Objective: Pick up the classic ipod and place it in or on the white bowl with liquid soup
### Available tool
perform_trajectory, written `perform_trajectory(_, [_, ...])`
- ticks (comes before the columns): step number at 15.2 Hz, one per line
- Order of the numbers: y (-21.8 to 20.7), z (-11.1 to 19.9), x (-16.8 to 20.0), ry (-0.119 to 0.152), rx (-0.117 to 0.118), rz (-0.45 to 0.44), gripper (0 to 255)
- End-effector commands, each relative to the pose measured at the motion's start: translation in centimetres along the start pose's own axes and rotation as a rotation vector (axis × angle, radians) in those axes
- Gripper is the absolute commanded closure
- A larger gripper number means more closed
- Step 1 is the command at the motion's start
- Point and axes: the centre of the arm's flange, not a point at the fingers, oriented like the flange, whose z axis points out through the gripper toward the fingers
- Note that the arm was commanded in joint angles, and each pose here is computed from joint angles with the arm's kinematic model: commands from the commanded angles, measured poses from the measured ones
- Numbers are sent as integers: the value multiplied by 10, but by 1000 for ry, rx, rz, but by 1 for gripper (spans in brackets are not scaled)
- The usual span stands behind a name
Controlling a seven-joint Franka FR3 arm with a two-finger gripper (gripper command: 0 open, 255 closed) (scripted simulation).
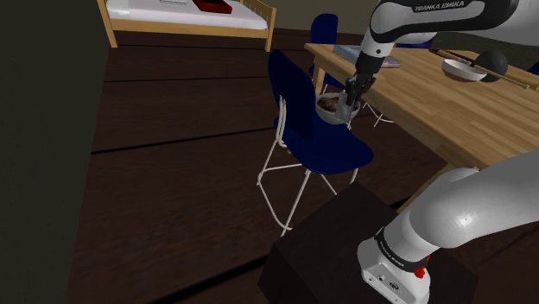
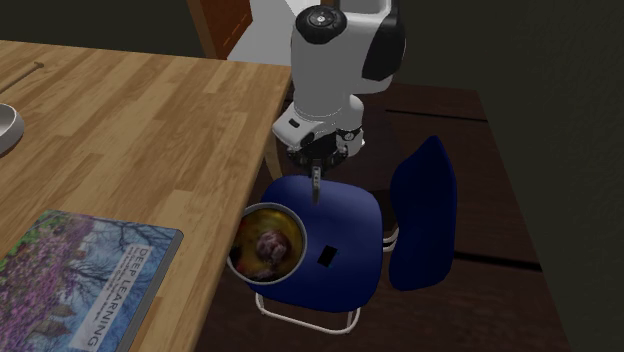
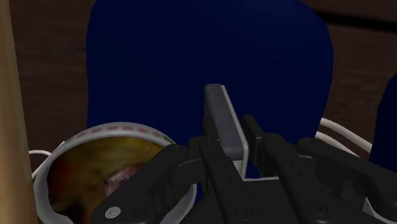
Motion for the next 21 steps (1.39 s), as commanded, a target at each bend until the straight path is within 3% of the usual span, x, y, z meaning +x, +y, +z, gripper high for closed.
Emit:
perform_trajectory(1, [0, -11, 0, 0, 0, 0, 255])
perform_trajectory(10, [0, -56, -1, 0, 0, 0, 255])
perform_trajectory(21, [114, -90, 82, 0, 0, 0, 255])
